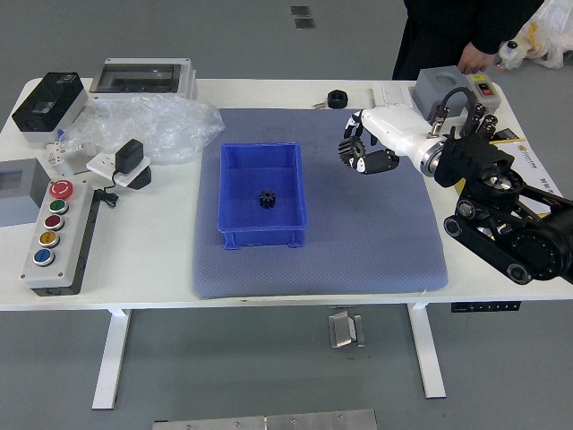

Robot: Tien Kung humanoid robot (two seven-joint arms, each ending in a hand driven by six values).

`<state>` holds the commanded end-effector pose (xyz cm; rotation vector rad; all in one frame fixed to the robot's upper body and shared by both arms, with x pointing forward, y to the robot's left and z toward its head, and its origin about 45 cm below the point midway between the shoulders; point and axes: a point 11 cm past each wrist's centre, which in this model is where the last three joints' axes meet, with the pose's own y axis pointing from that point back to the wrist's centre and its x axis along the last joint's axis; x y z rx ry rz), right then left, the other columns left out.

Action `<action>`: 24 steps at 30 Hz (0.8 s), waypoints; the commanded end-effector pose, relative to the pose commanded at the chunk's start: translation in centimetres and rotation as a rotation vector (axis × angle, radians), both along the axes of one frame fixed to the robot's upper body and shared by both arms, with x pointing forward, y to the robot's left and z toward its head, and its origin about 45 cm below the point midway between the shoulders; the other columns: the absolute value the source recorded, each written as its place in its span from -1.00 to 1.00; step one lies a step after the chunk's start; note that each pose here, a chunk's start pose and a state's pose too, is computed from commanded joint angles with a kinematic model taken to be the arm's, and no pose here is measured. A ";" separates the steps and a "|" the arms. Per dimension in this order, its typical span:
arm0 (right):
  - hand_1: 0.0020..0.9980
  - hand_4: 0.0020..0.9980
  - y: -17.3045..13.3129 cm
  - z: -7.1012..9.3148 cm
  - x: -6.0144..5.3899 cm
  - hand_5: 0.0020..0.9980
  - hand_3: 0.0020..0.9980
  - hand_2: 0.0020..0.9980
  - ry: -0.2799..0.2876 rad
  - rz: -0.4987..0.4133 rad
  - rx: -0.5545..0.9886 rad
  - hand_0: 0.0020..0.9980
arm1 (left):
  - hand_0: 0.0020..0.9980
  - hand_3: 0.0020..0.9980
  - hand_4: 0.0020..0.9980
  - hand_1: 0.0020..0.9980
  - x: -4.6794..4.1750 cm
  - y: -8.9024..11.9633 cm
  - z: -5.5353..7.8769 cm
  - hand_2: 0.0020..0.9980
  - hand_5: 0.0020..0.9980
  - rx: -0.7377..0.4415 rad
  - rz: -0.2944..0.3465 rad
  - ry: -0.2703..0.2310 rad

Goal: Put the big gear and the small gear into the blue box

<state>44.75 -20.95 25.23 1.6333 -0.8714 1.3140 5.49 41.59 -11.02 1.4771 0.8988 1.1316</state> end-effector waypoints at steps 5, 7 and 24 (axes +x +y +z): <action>-0.13 0.09 3.3 1.0 -0.3 -0.68 0.20 0.00 -0.017 0.067 0.027 0.17 | 0.81 0.74 0.58 0.78 -0.06 0.0 0.0 0.72 -0.34 0.000 0.001 0.000; -0.13 0.09 4.3 1.2 -0.4 -0.68 0.20 0.00 -0.020 0.086 0.035 0.17 | 0.81 0.74 0.58 0.78 -0.06 0.1 0.0 0.72 -0.34 0.001 0.000 0.000; -0.13 0.09 9.9 -0.7 -1.2 -0.68 0.19 0.00 0.023 0.132 0.142 0.17 | 0.81 0.74 0.58 0.78 0.09 -0.1 0.0 0.72 -0.34 0.000 -0.014 0.005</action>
